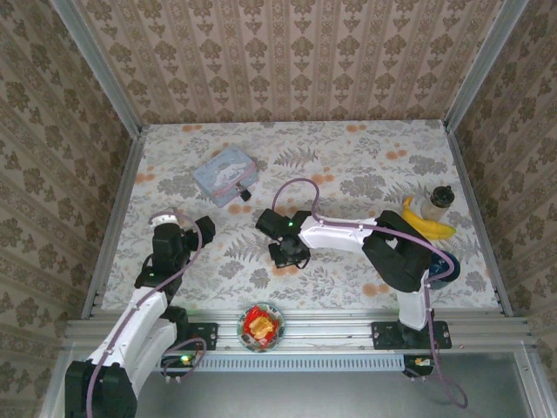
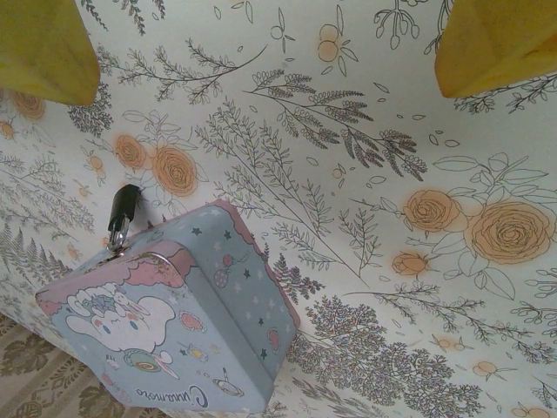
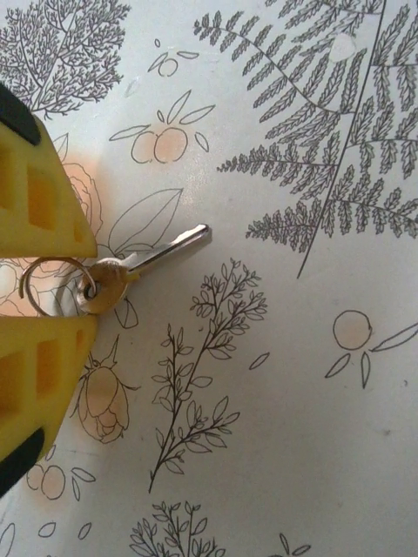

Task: Unlock the padlock with the key

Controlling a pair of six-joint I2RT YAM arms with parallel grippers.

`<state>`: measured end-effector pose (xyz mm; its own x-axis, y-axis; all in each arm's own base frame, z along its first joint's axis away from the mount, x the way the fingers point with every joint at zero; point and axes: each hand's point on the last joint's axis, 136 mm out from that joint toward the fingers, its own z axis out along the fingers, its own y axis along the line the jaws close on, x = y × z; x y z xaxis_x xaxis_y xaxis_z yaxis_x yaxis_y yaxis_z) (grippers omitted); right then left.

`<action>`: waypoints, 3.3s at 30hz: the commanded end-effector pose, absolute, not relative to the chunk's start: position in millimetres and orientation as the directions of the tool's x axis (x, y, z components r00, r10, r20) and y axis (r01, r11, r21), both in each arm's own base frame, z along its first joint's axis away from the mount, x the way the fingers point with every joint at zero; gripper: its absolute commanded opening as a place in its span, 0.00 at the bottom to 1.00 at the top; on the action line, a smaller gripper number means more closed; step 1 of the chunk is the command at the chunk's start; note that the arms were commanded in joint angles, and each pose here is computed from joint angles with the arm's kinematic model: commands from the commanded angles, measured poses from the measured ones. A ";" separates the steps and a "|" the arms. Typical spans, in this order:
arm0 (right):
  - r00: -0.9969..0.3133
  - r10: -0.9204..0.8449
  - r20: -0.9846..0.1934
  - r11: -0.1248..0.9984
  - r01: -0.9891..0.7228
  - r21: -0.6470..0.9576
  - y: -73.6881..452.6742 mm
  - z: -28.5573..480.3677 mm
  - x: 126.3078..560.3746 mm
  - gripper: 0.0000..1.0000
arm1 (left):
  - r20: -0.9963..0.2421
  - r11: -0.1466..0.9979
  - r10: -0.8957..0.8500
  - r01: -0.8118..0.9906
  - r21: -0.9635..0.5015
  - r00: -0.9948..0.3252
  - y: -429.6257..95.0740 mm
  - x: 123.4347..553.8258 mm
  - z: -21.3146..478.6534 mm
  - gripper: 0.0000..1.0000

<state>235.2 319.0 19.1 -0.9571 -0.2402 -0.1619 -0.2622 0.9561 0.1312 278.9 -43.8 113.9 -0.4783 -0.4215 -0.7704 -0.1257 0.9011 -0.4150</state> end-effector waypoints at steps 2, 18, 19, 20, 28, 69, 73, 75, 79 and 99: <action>-0.951 -0.263 -0.162 0.951 -0.284 0.122 318.7 19.1 230.7 0.14 | -0.765 0.891 -0.439 -0.116 -0.439 -0.472 -45.6 279.4 116.6 1.00; -0.939 -0.259 -0.228 0.935 -0.303 0.186 322.3 44.4 232.5 0.00 | -0.772 0.897 -0.399 -0.035 -0.441 -0.496 -58.9 281.4 128.3 1.00; -0.935 -0.259 -0.241 0.929 -0.310 0.202 323.1 47.8 233.4 0.00 | -0.770 0.896 -0.395 -0.026 -0.443 -0.502 -60.8 281.6 129.0 1.00; -0.932 -0.261 -0.253 0.924 -0.317 0.212 323.1 50.2 233.8 0.00 | -0.768 0.895 -0.392 -0.017 -0.446 -0.506 -62.4 281.9 130.1 1.00; -0.849 -0.341 -0.403 0.853 -0.460 0.247 323.5 88.5 237.2 0.00 | -0.749 0.860 -0.386 0.083 -0.503 -0.539 -83.7 286.5 150.2 1.00; -0.740 0.111 -0.663 0.440 -0.562 0.701 311.3 243.4 252.6 0.00 | -0.822 0.061 -0.017 0.820 -0.569 -0.569 -281.0 215.3 279.2 0.50; -0.743 0.117 -0.659 0.425 -0.562 0.710 313.0 244.3 252.1 0.00 | -0.816 0.076 -0.019 0.813 -0.578 -0.578 -282.1 219.1 273.7 0.49; -0.745 0.119 -0.656 0.420 -0.561 0.713 313.2 244.3 251.7 0.00 | -0.811 0.081 -0.017 0.808 -0.584 -0.585 -282.8 221.2 270.6 0.48; -0.748 0.120 -0.653 0.418 -0.559 0.716 312.6 243.6 250.4 0.00 | -0.805 0.080 -0.020 0.801 -0.593 -0.593 -284.4 223.9 269.2 0.43; -0.748 0.120 -0.653 0.425 -0.556 0.715 311.7 239.9 250.8 0.00 | -0.786 0.051 -0.041 0.784 -0.619 -0.617 -288.6 227.9 269.6 0.27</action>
<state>251.4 311.0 238.4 -0.7493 0.1149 -0.6522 -0.5489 0.4433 0.7087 230.7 -285.9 258.2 -0.6383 -0.0360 -0.7689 0.7644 0.0885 -0.6387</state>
